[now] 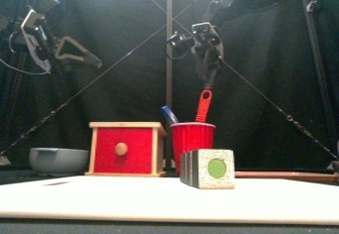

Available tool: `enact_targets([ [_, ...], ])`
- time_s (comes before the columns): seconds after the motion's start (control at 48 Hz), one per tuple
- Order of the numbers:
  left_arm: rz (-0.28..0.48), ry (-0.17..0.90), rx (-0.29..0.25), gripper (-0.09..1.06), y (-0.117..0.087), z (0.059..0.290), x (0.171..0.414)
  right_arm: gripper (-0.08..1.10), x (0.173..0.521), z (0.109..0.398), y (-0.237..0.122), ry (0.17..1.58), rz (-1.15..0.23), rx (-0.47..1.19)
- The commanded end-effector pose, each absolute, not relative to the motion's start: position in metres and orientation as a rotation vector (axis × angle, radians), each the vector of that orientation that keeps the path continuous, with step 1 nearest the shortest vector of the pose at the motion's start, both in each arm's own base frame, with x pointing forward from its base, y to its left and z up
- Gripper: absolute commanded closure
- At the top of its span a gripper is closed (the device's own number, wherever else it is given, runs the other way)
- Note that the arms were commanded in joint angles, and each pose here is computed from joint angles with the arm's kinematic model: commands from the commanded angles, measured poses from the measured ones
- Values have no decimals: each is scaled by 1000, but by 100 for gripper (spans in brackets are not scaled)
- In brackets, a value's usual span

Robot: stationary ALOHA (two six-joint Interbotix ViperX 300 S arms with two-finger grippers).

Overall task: Place sushi on board then cut the sushi with the knife then place the pieces on the plate
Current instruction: Pick knife at handle with right hand

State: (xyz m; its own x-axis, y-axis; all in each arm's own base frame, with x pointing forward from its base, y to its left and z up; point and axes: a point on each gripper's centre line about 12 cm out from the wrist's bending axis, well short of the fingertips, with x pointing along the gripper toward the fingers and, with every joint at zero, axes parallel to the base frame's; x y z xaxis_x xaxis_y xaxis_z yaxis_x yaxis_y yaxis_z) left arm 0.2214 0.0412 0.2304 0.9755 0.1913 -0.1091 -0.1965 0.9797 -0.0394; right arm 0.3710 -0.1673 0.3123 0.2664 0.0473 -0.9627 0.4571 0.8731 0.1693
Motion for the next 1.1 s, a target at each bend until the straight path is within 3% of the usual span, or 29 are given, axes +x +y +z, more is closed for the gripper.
enact_targets([
  [0.021,203,85,-50,98,43,237,224,16,377,330,-173,1267,-267,436],
  [0.333,210,91,-54,98,45,235,223,16,398,304,-182,1405,-203,427],
  [1.104,222,104,-57,98,47,230,220,16,401,260,-176,1524,-176,460],
])
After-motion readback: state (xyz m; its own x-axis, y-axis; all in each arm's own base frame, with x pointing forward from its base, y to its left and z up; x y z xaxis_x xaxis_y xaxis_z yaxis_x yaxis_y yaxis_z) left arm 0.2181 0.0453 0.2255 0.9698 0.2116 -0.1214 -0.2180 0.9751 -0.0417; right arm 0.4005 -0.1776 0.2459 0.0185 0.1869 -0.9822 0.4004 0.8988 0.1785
